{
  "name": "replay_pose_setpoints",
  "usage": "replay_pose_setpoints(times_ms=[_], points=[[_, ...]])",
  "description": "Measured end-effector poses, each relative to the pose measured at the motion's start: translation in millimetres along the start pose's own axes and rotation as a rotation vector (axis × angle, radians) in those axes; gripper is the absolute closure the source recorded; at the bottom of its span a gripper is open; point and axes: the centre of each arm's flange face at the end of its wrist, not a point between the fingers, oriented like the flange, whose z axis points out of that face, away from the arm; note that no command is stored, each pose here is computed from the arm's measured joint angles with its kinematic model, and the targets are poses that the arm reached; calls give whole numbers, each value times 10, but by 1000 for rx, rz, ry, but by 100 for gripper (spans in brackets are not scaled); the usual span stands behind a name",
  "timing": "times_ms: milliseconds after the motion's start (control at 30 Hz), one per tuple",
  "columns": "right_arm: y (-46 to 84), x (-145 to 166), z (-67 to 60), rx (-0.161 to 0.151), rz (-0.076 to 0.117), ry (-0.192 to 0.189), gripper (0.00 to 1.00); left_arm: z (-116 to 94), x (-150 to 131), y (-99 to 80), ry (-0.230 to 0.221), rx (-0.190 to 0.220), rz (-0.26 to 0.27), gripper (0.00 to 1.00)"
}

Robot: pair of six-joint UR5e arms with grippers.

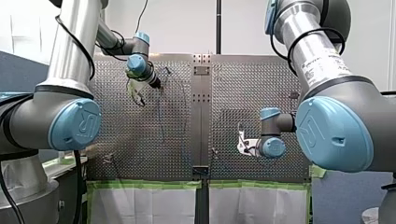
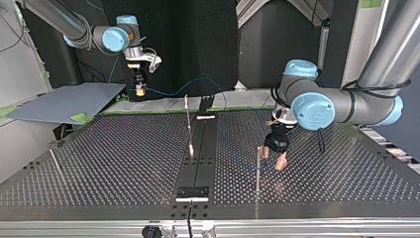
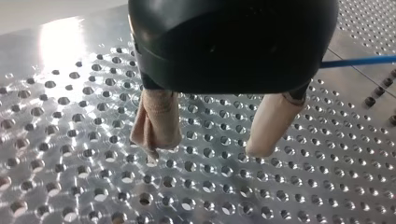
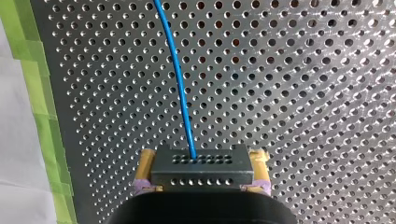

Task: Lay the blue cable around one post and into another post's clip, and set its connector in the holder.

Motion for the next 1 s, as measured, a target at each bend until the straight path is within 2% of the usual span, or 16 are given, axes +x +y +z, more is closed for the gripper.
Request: replay_pose_setpoints(times_ms=[300, 600, 1000], points=[[-12, -1, -3, 2, -2, 0, 99, -25, -60, 52, 9, -20, -96, 0], [-14, -2, -3, 2, -2, 0, 99, -12, -83, 44, 27, 9, -181, 0], [-45, -3, -9, 8, -4, 0, 99, 20, -132, 23, 60, 69, -306, 0]])
